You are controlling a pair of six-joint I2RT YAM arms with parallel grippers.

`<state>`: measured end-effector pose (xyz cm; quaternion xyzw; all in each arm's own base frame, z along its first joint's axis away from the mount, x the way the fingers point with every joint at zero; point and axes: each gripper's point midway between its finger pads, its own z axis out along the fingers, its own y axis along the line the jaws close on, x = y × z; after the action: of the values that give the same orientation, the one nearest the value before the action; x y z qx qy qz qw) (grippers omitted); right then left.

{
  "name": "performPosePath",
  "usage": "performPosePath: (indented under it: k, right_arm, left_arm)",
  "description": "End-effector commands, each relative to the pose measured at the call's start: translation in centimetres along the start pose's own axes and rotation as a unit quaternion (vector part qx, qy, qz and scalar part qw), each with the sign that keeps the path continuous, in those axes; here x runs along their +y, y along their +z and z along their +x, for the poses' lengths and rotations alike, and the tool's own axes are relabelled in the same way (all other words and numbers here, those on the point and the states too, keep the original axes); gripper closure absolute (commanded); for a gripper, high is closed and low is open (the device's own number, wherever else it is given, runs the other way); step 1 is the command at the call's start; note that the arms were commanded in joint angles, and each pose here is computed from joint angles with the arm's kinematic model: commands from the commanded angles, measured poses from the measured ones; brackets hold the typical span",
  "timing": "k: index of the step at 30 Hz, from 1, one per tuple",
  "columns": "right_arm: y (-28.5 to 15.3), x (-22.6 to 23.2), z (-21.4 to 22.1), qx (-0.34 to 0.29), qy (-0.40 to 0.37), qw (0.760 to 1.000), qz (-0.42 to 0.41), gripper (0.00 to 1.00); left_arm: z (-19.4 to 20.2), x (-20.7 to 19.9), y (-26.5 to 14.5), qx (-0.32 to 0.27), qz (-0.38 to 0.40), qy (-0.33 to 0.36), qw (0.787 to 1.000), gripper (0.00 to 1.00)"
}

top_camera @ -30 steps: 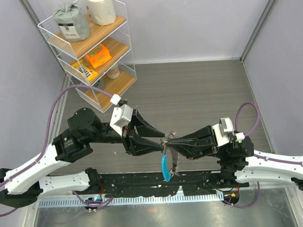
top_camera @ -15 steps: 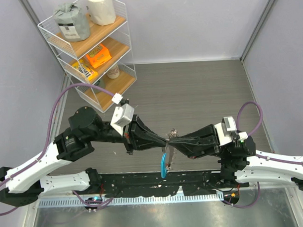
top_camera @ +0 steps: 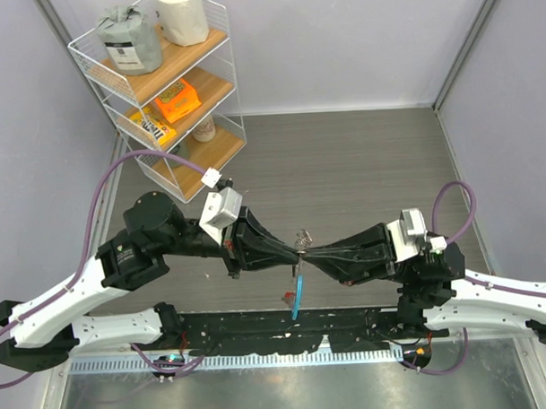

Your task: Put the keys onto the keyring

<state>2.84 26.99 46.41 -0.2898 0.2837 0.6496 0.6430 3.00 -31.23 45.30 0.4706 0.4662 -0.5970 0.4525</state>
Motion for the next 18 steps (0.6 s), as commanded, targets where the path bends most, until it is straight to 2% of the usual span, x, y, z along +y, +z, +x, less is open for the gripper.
performPosePath:
  k: [1, 5, 7, 12, 16, 18]
  right_arm:
    - [0.5, 0.8, -2.4, -0.002, -0.014, 1.0, -0.013, 0.88]
    - [-0.5, 0.1, -1.8, 0.035, -0.016, 0.999, 0.012, 0.7]
    - [-1.0, -0.2, -1.7, 0.051, -0.02, 0.998, 0.024, 0.65]
    - [-2.1, -0.6, -3.3, 0.067, -0.027, 0.996, 0.048, 0.59]
    - [-2.3, -0.5, -2.5, 0.147, -0.034, 0.987, 0.046, 0.59]
    - [-2.9, -0.4, -1.3, 0.209, -0.028, 0.977, 0.044, 0.6]
  left_arm:
    - [-1.1, 0.0, -0.2, -0.007, -0.006, 0.013, 1.0, 1.0]
    - [-0.7, 0.0, -0.5, -0.001, -0.008, 0.014, 1.0, 1.0]
    - [-0.5, 0.1, -0.6, 0.003, -0.012, 0.015, 1.0, 1.0]
    - [0.3, 0.1, -0.9, 0.016, -0.013, 0.014, 1.0, 1.0]
    - [1.2, 0.0, -0.8, 0.041, -0.004, 0.009, 0.999, 1.0]
    - [1.6, -0.1, -0.9, 0.055, -0.002, 0.01, 0.998, 1.0]
